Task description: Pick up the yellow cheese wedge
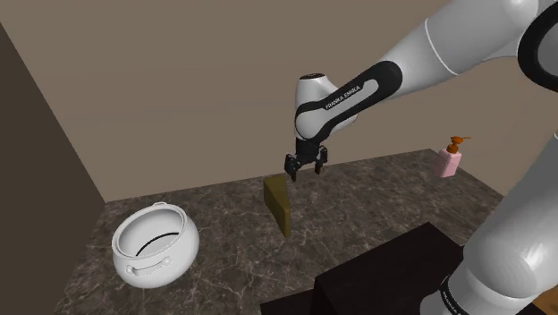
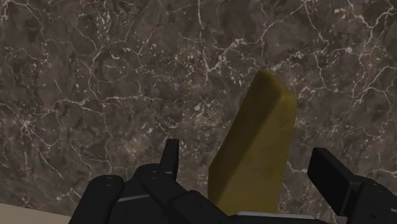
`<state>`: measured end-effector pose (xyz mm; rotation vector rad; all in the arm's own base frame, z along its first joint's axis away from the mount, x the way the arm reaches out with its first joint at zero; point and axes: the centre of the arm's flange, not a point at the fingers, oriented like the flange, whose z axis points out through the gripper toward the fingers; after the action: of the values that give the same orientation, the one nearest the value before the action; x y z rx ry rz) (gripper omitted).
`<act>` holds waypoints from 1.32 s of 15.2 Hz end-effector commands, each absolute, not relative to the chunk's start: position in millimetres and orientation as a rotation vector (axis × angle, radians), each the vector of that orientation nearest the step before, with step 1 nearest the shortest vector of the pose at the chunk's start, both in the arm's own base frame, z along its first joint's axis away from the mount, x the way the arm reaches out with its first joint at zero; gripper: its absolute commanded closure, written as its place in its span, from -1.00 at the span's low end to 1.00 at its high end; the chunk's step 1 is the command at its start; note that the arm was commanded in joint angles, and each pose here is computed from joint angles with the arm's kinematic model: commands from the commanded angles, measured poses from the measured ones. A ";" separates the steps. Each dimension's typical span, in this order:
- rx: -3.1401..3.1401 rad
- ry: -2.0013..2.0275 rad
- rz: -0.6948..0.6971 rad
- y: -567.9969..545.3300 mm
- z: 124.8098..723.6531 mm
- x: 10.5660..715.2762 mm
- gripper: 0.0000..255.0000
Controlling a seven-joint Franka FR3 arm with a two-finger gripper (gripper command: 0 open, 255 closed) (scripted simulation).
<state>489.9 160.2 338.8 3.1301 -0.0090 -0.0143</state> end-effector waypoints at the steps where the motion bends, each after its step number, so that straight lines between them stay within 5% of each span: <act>1: 3.131 -0.011 -0.018 170.9 318.8 505.6 -1.00; 10: 3.132 -0.015 -0.040 216.8 225.2 564.0 -1.00; 20: 3.132 -0.015 -0.040 216.8 185.2 564.0 -1.00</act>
<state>564.0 216.2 186.2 3.1323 -0.0152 -0.0409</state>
